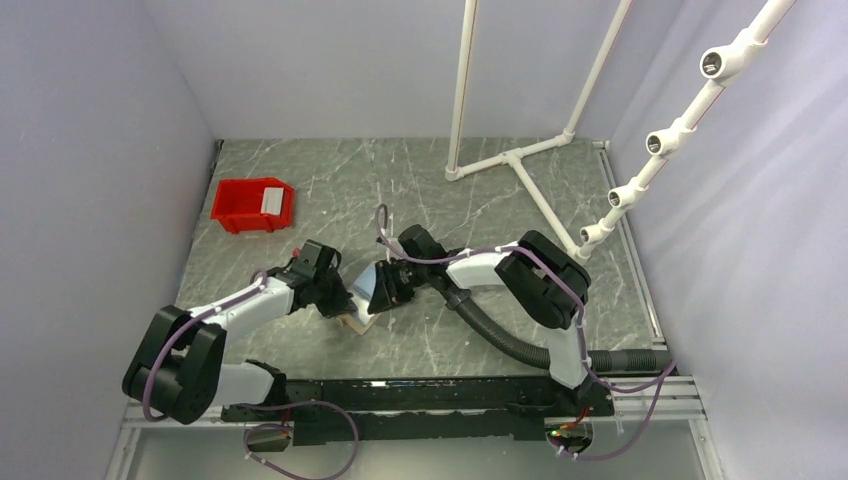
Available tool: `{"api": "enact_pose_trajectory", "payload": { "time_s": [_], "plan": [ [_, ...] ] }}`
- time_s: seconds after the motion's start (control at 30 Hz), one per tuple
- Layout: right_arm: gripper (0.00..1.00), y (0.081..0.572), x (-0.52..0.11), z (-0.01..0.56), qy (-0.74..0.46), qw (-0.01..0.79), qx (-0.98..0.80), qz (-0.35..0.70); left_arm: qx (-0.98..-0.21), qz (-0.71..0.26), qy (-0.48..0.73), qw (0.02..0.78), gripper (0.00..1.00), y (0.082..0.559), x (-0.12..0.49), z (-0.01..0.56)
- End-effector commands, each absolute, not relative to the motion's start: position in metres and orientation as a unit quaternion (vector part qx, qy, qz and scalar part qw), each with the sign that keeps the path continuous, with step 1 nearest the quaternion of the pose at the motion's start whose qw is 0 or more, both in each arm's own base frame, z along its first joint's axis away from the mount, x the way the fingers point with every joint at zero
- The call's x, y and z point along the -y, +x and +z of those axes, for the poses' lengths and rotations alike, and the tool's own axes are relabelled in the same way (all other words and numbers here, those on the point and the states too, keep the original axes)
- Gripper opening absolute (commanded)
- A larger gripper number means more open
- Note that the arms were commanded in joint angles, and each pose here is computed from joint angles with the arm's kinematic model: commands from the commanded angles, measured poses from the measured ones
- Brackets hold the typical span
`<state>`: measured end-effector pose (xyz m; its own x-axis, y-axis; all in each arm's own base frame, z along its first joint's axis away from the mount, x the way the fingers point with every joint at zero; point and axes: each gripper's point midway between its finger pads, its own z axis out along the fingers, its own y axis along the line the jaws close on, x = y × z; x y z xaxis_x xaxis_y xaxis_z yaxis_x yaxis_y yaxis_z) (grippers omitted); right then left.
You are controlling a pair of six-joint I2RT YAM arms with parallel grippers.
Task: Put the credit cards into the card holder
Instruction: Open the card holder at the center of the board.
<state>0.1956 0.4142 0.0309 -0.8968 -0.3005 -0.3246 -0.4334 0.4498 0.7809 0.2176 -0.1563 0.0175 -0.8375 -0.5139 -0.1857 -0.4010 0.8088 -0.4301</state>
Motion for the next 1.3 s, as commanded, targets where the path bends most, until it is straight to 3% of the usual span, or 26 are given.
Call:
{"api": "enact_pose_trajectory", "payload": {
  "time_s": [0.0,0.07,0.2,0.3,0.57,0.73,0.97,1.13,1.27],
  "plan": [
    [0.28,0.201,-0.431,0.044,-0.227,0.087,-0.839,0.487,-0.951,-0.131,-0.261,0.104,0.00,0.180,0.132,-0.018],
    [0.24,0.194,-0.436,0.033,-0.217,0.072,-0.839,0.493,-0.950,-0.132,-0.260,0.109,0.00,0.179,0.131,-0.018],
    [0.05,0.164,-0.437,0.009,-0.201,0.034,-0.836,0.509,-0.948,-0.133,-0.266,0.113,0.00,0.176,0.129,-0.018],
    [0.00,0.144,-0.429,-0.013,-0.200,0.008,-0.844,0.498,-0.949,-0.118,-0.271,0.110,0.00,0.170,0.122,-0.017],
    [0.00,0.187,-0.404,0.032,-0.199,0.064,-0.847,0.489,-0.950,-0.163,-0.237,0.125,0.00,0.169,0.132,0.010],
    [0.15,0.214,-0.411,0.065,-0.217,0.091,-0.837,0.494,-0.951,-0.158,-0.239,0.119,0.00,0.160,0.128,0.000],
    [0.21,0.219,-0.441,0.078,-0.224,0.078,-0.815,0.528,-0.955,-0.133,-0.238,0.118,0.00,0.156,0.119,-0.017],
    [0.18,0.183,-0.454,0.042,-0.217,0.036,-0.821,0.527,-0.955,-0.142,-0.233,0.115,0.00,0.165,0.127,-0.011],
    [0.08,0.167,-0.440,0.013,-0.185,0.027,-0.834,0.519,-0.951,-0.150,-0.234,0.136,0.02,0.181,0.130,0.017]
  ]
}}
